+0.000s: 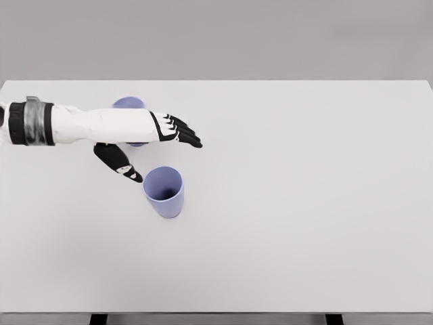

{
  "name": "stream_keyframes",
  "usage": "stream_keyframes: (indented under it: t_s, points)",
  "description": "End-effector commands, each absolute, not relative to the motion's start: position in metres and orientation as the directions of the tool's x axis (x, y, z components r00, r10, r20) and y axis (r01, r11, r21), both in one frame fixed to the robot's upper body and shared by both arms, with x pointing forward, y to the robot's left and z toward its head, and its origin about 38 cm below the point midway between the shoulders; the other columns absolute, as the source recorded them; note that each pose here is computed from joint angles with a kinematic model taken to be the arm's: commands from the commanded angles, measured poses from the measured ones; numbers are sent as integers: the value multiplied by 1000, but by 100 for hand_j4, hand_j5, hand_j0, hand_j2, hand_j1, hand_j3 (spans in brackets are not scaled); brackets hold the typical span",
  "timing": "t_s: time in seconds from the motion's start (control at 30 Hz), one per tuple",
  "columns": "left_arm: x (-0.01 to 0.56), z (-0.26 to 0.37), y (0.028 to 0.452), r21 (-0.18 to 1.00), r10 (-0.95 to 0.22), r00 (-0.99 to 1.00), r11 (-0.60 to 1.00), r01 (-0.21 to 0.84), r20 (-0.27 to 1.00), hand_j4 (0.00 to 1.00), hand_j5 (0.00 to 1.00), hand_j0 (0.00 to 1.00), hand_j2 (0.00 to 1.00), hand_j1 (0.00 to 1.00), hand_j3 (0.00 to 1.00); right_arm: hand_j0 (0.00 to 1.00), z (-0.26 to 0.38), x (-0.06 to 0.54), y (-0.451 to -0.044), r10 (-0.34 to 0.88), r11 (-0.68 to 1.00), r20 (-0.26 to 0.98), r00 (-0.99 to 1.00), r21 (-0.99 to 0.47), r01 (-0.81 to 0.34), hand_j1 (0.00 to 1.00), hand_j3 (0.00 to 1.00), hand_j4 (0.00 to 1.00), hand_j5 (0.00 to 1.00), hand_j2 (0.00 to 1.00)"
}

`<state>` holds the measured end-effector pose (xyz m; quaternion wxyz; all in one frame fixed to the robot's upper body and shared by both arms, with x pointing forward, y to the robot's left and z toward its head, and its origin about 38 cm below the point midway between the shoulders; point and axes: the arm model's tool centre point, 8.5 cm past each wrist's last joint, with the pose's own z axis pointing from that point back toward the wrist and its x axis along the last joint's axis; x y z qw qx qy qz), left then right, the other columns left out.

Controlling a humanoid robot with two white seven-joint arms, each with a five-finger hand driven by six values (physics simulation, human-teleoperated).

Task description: Place the right cup on the left cup with left arm

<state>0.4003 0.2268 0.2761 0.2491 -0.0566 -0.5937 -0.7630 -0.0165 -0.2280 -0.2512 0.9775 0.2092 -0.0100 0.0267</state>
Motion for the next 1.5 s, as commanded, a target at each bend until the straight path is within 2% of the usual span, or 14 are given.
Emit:
stream_keyframes:
  t_s: [0.0, 0.2, 0.3, 0.5, 0.57, 0.8, 1.4, 1.47]
  points:
    - [399, 271, 228, 868, -319, -860, -174, 465, 397, 100, 100, 100, 100, 100, 100, 100, -251, -16, -228, 54, 909, 33, 998, 413, -63, 100, 100, 100, 100, 100]
    - [397, 271, 229, 870, -318, -864, -178, 459, 391, 100, 100, 100, 100, 100, 100, 100, -251, -28, -228, 42, 911, 8, 999, 410, -41, 100, 100, 100, 100, 100]
    - [397, 272, 243, 886, -347, -887, -237, 399, 306, 100, 100, 100, 100, 100, 100, 100, -251, -28, -228, 45, 911, 7, 999, 410, -44, 100, 100, 100, 100, 100]
    - [396, 290, 244, 921, -337, -905, -196, 338, 260, 100, 100, 100, 100, 100, 100, 100, -251, -28, -228, 42, 911, 8, 999, 410, -41, 100, 100, 100, 100, 100]
    - [394, 281, 245, 923, -338, -894, -143, 358, 294, 100, 100, 100, 100, 100, 100, 100, -251, -28, -228, 42, 911, 8, 999, 410, -41, 100, 100, 100, 100, 100]
    - [390, 268, 243, 924, -333, -908, -194, 331, 255, 100, 100, 100, 100, 100, 100, 100, -251, -28, -228, 42, 911, 8, 999, 410, -41, 100, 100, 100, 100, 100]
    - [383, 244, 235, 910, -314, -902, -195, 366, 295, 100, 100, 100, 100, 100, 100, 100, -251, -28, -228, 42, 911, 8, 999, 410, -41, 100, 100, 100, 100, 100]
    - [388, 244, 243, 914, -338, -907, -224, 338, 253, 100, 100, 100, 100, 100, 100, 100, -251, -28, -228, 42, 911, 8, 999, 410, -41, 100, 100, 100, 100, 100]
